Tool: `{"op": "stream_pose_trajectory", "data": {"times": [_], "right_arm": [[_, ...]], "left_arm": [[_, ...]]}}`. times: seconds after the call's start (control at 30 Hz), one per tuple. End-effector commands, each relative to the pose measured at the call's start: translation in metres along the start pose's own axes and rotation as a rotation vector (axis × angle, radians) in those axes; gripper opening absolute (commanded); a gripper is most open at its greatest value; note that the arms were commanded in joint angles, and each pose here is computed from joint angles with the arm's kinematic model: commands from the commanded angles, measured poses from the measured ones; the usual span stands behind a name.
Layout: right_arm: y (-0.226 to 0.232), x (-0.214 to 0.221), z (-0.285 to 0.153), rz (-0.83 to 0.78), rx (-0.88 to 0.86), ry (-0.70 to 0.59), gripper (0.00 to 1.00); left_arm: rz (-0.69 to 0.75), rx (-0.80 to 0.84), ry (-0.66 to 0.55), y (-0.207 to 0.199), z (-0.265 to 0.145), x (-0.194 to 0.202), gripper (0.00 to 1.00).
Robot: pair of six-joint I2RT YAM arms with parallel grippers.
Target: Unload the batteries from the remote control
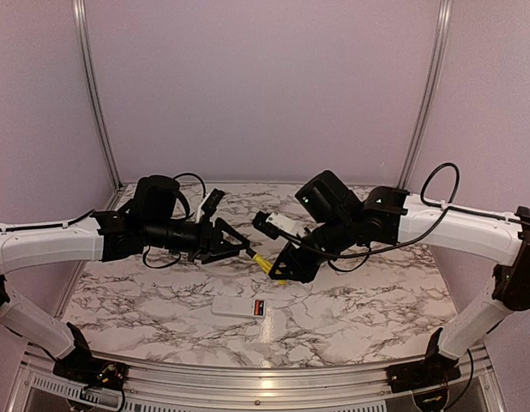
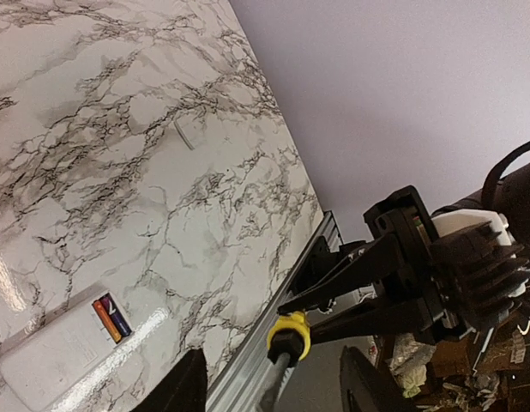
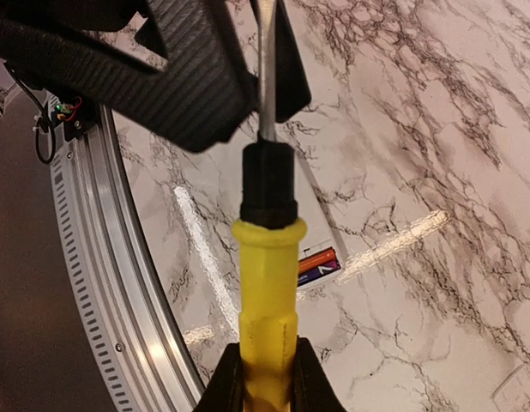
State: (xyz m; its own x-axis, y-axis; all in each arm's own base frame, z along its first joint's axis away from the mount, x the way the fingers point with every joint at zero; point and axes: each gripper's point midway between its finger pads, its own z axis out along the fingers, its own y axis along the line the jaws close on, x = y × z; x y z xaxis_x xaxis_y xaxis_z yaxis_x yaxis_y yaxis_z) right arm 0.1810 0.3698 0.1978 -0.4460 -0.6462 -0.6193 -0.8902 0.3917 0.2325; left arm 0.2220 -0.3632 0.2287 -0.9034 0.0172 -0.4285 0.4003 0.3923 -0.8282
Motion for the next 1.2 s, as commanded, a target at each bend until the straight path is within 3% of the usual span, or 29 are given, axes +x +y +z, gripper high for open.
{"op": "stream_pose_trajectory", "data": {"times": [0.0, 0.2, 0.57, 0.73, 1.0, 1.1, 1.17], "right_arm": [[0.003, -0.012, -0.008, -0.030, 0.028, -0.026, 0.00], [0.002, -0.008, -0.006, -0.032, 0.034, -0.016, 0.00], [0.003, -0.009, -0.008, -0.033, 0.029, -0.022, 0.00], [0.002, -0.010, -0.007, -0.038, 0.033, -0.023, 0.00], [-0.001, -0.018, -0.009, -0.018, 0.053, -0.056, 0.00], [-0.001, -0.021, -0.010, -0.007, 0.057, -0.070, 0.08], [-0.001, -0.024, -0.011, 0.000, 0.059, -0.079, 0.19]], "left_arm": [[0.021, 0.040, 0.000, -0.011, 0.002, -0.009, 0.50], [0.022, 0.026, 0.003, -0.007, 0.006, -0.010, 0.37], [0.022, 0.015, -0.001, -0.004, 0.009, -0.012, 0.23], [0.016, 0.027, -0.002, -0.005, 0.010, -0.012, 0.00], [0.013, 0.062, -0.026, -0.013, 0.003, -0.012, 0.00], [0.014, 0.062, -0.031, -0.013, 0.001, -0.012, 0.00], [0.017, 0.064, -0.035, -0.015, -0.001, -0.012, 0.00]]}}
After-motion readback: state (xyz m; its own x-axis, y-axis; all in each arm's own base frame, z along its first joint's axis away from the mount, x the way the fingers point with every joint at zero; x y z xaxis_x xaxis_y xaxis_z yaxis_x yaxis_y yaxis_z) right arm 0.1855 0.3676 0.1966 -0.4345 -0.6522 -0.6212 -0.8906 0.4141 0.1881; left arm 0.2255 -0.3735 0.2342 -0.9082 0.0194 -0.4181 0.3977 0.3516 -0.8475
